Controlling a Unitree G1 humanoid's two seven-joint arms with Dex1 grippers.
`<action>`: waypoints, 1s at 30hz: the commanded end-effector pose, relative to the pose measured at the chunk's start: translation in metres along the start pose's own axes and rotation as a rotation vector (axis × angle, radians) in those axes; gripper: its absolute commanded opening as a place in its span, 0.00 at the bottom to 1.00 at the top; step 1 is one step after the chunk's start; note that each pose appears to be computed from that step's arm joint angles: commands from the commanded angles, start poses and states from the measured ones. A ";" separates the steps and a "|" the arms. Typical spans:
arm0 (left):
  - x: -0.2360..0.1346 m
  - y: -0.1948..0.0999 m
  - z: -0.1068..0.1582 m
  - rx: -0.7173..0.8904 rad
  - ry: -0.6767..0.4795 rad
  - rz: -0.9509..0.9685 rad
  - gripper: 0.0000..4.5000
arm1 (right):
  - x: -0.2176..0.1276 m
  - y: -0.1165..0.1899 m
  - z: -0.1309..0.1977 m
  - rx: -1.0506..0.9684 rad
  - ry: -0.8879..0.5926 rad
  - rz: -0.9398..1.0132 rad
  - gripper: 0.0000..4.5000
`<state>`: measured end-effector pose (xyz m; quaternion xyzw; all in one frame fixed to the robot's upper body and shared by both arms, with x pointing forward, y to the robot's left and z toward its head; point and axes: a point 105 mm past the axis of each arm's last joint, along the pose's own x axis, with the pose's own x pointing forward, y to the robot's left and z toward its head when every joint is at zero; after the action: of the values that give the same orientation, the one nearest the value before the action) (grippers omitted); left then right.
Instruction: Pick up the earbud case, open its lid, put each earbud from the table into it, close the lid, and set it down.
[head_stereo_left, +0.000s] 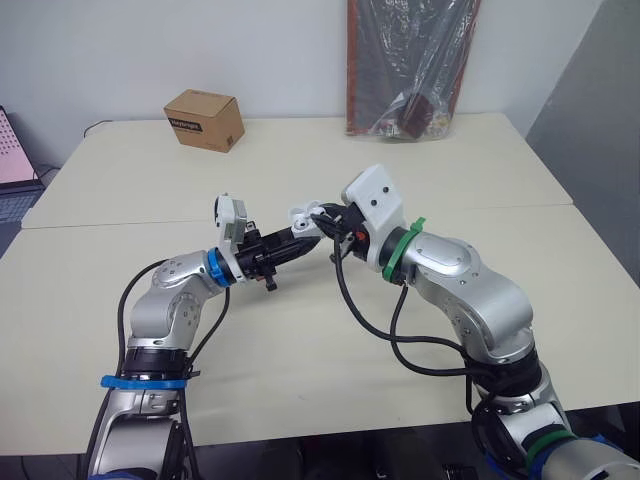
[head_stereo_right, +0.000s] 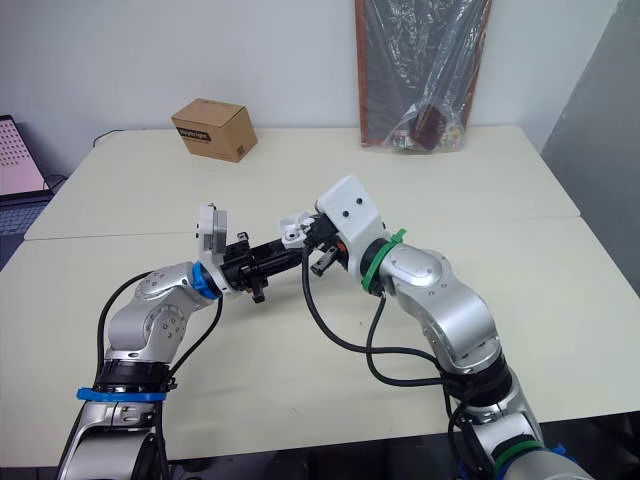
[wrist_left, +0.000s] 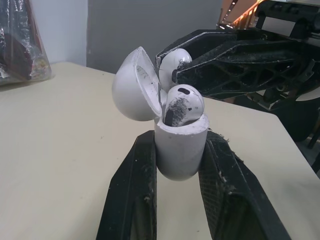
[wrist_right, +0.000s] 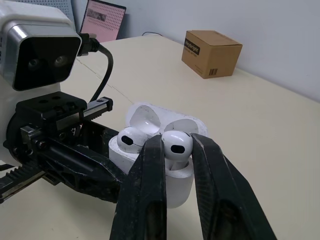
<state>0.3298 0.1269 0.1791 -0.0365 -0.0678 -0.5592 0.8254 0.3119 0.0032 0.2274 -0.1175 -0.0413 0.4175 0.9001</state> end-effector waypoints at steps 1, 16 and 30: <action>0.006 -0.011 0.022 0.090 -0.059 -0.059 0.17 | -0.001 0.001 0.006 0.018 -0.031 -0.003 0.32; 0.001 -0.010 0.018 0.083 -0.046 -0.054 0.17 | -0.023 0.008 0.032 0.164 -0.175 0.176 0.38; -0.002 -0.013 0.017 0.088 -0.028 -0.089 0.17 | -0.028 -0.020 0.039 0.153 -0.130 0.194 0.01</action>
<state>0.3208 0.1259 0.1838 -0.0175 -0.0828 -0.5829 0.8082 0.3009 -0.0214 0.2606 -0.0193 -0.0350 0.5126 0.8577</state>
